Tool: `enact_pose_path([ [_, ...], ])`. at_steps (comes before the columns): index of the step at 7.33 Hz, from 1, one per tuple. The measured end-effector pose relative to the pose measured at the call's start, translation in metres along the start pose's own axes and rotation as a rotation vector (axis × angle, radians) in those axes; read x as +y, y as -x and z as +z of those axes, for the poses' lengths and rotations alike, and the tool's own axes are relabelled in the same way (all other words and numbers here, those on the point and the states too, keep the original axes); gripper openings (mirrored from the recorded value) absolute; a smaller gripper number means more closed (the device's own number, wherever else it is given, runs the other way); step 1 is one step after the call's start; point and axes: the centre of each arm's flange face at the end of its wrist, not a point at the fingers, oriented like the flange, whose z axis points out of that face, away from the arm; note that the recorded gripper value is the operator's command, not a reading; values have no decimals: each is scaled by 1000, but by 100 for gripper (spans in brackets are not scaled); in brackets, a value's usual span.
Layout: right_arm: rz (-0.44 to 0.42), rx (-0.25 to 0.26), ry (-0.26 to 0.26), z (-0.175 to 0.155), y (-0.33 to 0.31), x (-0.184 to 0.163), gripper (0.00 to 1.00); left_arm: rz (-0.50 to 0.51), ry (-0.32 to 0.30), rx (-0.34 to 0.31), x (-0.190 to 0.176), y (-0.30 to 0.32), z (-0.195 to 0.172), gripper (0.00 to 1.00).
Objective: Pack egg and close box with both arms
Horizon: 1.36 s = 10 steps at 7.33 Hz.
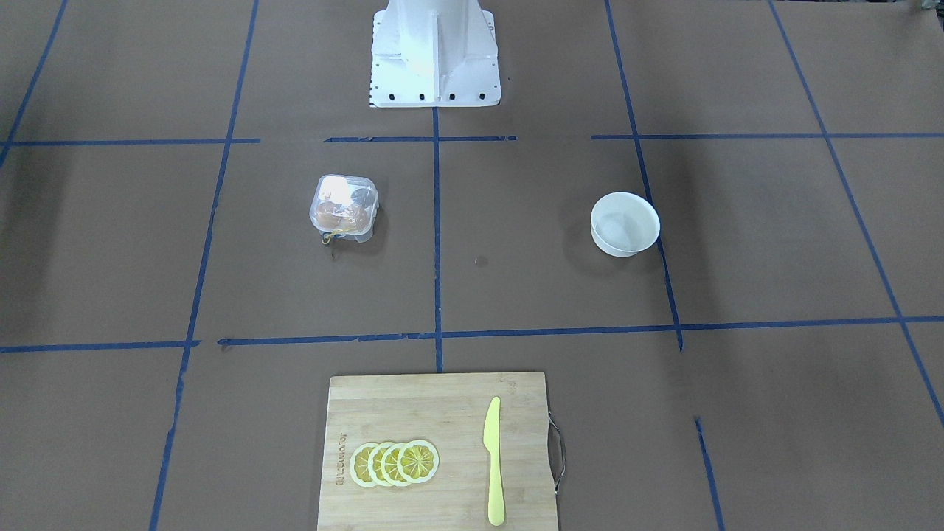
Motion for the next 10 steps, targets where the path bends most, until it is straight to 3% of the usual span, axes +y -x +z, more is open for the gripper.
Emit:
enact_pose_path([
  [2,6,-35,-13,-3,-29,8,100,-8,10,2,5,2,4,100],
  [5,51,-42,-39,-14,-44,12,100,-20,19,4,8,5,9,100],
  [8,101,-35,-52,-22,-40,3,100,-183,15,3,7,7,12,100],
  [10,133,-25,-68,-27,-37,-3,100,-209,9,3,6,7,12,100],
])
